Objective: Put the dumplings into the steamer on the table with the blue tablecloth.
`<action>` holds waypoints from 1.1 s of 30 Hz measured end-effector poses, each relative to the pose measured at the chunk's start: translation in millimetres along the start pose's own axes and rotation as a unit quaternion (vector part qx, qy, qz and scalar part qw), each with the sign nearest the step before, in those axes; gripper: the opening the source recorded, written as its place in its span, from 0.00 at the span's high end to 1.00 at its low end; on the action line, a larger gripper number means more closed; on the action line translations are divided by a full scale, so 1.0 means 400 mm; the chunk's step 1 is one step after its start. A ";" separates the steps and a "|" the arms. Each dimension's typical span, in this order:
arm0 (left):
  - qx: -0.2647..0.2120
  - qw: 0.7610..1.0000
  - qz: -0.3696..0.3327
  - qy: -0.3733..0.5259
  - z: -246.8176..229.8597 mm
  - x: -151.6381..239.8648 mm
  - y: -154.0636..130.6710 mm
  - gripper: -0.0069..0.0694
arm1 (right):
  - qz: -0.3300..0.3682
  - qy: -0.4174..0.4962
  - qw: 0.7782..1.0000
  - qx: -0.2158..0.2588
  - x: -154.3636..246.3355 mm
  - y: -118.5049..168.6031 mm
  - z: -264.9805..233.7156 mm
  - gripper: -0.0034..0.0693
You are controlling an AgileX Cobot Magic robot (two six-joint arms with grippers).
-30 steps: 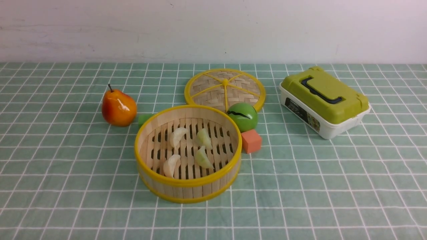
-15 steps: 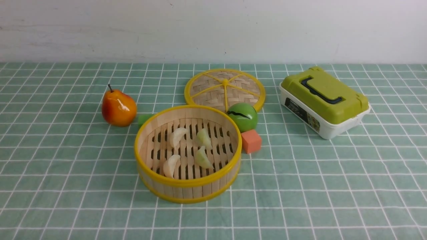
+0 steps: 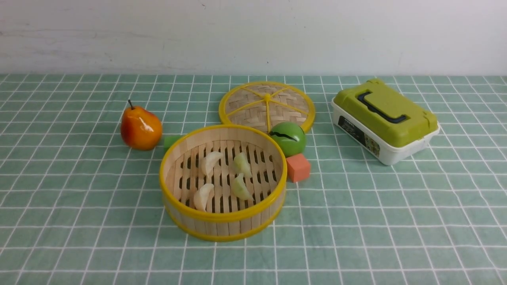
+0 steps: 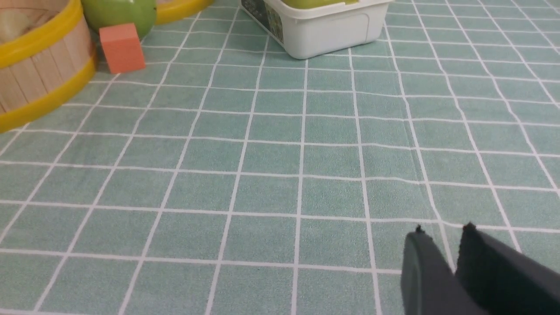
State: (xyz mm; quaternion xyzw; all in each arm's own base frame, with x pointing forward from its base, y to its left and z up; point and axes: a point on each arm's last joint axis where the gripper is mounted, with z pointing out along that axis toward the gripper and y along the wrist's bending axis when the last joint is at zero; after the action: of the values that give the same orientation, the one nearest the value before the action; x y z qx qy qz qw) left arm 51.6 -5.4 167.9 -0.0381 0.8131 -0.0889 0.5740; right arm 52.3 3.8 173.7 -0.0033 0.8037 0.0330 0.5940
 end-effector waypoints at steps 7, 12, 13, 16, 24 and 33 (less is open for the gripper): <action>0.000 1.000 0.000 0.000 0.000 0.000 0.000 0.90 | 0.000 0.000 1.000 0.000 0.000 0.000 0.000 0.77; 0.000 1.000 0.000 0.000 0.000 0.000 0.000 0.90 | 0.000 0.000 1.000 0.000 0.000 0.000 0.000 0.75; 0.000 1.000 0.000 0.000 0.000 0.000 0.000 0.90 | 0.000 0.000 1.000 0.000 0.000 0.000 0.000 0.75; 0.000 1.000 0.000 0.000 0.000 0.000 0.000 0.90 | 0.000 0.000 1.000 0.000 0.000 0.000 0.000 0.75; 0.000 1.000 0.000 0.000 0.000 0.000 0.000 0.90 | 0.000 0.000 1.000 0.000 0.000 0.000 0.000 0.73; 0.000 1.000 0.000 0.000 0.000 0.000 0.000 0.89 | 0.000 0.000 1.000 0.000 0.000 0.000 0.000 0.71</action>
State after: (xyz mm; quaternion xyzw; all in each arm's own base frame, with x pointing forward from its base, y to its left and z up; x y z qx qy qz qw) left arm 51.6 -5.4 167.9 -0.0381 0.8131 -0.0889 0.5740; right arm 52.3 3.8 173.7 -0.0033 0.8037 0.0330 0.5940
